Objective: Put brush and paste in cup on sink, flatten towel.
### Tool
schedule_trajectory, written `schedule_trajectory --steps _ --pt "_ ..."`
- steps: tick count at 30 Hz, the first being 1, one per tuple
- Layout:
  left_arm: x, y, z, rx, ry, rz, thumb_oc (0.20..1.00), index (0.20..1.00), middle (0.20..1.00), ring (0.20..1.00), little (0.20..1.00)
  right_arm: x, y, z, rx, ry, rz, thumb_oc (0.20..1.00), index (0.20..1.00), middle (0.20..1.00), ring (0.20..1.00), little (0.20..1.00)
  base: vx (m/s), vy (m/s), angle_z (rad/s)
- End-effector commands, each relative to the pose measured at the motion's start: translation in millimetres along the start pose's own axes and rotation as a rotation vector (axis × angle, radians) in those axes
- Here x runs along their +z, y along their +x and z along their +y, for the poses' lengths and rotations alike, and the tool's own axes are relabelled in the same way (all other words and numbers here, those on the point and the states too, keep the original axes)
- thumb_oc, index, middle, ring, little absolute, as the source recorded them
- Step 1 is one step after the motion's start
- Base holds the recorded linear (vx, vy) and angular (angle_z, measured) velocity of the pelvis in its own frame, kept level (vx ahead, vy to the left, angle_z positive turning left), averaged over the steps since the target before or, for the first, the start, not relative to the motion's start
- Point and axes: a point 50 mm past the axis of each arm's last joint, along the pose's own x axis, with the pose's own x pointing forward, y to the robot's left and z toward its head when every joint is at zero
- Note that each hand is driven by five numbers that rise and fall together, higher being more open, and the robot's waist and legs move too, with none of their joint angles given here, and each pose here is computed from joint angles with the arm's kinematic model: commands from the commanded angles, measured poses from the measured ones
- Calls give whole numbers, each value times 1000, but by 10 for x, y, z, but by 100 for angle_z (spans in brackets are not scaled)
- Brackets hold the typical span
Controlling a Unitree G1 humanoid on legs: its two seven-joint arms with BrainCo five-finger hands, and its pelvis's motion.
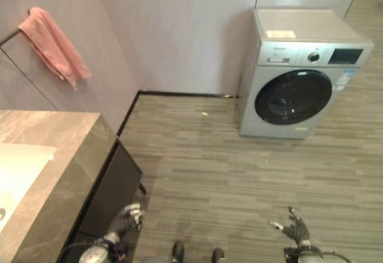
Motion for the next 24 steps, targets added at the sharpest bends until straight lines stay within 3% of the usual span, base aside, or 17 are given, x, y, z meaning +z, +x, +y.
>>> schedule_trajectory --steps 1,4,7,12,19,24 --pt "39 275 -127 15 357 66 1000 1000 1000 1000 1000 -97 144 184 73 46 167 1000 1000 1000 1000 1000 119 127 -20" --pt "-19 255 -53 26 487 95 1000 1000 1000 1000 1000 -111 158 213 78 -19 191 1000 1000 1000 1000 1000 67 108 -45" --pt "-132 180 88 116 337 142 1000 1000 1000 1000 1000 -171 120 222 75 42 205 1000 1000 1000 1000 1000 34 95 -55" --pt "-318 129 148 197 279 245 1000 1000 1000 1000 1000 -89 148 352 98 47 170 1000 1000 1000 1000 1000 3 68 -10" --pt "112 316 22 195 237 46 1000 1000 1000 1000 1000 350 231 424 134 32 -41 1000 1000 1000 1000 1000 -107 -31 -1" --pt "518 420 -94 198 151 -127 1000 1000 1000 1000 1000 640 266 298 56 57 -171 1000 1000 1000 1000 1000 -108 -71 22"
